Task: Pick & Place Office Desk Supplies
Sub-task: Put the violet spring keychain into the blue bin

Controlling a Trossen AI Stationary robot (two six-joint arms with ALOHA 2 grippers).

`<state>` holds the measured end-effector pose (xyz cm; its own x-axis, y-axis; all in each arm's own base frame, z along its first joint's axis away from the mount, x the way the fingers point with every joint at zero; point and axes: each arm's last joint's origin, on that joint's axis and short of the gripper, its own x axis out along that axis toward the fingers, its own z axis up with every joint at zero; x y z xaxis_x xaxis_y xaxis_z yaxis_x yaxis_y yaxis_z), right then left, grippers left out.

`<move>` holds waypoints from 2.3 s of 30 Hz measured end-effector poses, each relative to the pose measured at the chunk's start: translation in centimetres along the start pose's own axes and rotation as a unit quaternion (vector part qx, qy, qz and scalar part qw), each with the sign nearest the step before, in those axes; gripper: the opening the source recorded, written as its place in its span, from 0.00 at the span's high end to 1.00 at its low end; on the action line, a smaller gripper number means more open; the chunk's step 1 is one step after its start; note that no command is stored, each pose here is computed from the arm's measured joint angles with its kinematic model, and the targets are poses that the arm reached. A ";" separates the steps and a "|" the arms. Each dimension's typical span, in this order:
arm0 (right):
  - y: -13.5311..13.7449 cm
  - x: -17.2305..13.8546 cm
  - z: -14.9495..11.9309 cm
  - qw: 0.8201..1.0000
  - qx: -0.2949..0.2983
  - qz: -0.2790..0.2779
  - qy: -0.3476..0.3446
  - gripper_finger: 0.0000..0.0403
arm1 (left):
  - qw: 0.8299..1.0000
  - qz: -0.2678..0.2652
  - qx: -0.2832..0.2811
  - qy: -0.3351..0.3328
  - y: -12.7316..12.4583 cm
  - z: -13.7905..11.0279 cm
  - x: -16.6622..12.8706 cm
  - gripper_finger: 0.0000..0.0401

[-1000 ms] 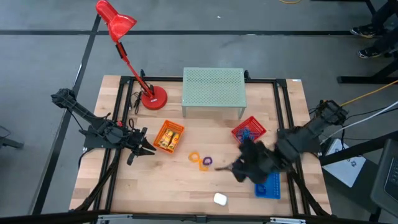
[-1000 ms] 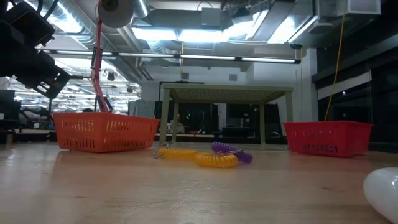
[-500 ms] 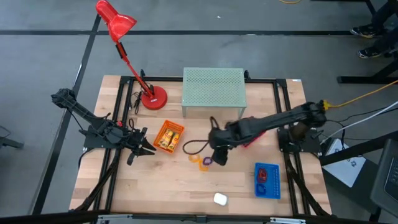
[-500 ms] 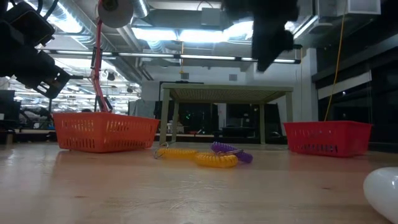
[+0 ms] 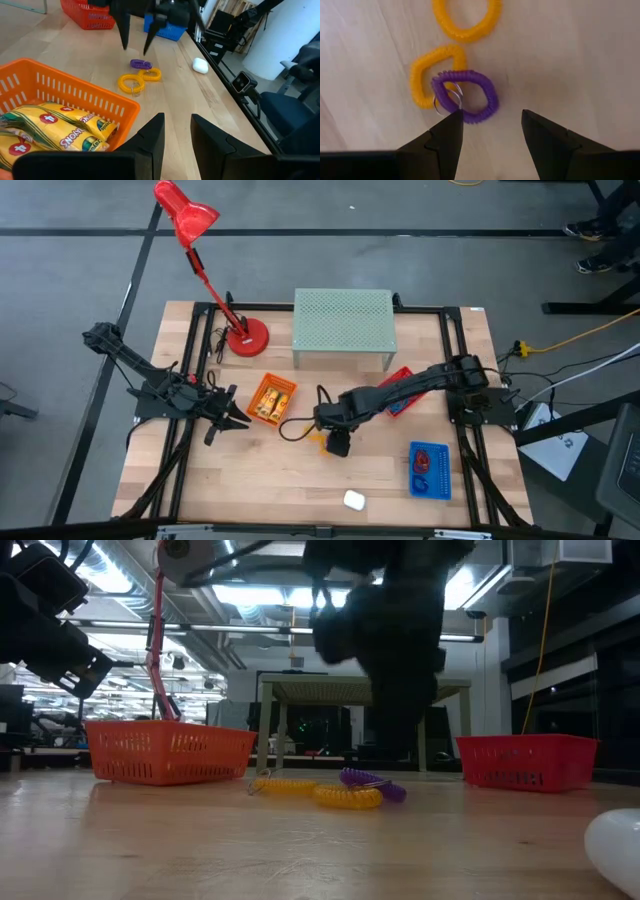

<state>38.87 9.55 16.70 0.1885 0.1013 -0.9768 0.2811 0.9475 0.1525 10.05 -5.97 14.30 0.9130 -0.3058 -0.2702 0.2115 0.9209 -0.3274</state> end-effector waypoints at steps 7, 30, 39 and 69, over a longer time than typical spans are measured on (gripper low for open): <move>0.1 1.7 0.3 1.000 0.024 0.002 0.003 0.50 | 1.000 0.000 0.000 0.000 0.0 0.0 0.0 0.77; -1.1 4.3 0.2 0.992 0.098 -0.077 0.018 0.96 | 1.000 0.000 0.000 0.000 0.0 0.0 0.0 0.77; -1.1 -0.7 0.0 0.990 0.123 -0.060 -0.027 0.98 | 1.000 0.000 0.000 0.000 0.0 0.0 0.0 0.77; 1.2 -12.6 -26.1 0.899 0.431 -0.074 0.021 0.99 | 1.000 0.000 0.000 0.002 0.0 0.0 0.0 0.77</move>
<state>12.27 17.38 25.25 0.0586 0.0219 -0.9980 0.9285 0.3660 0.0626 10.04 -5.96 14.26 0.9118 -0.3060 -0.2738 0.2112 0.9214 -0.3264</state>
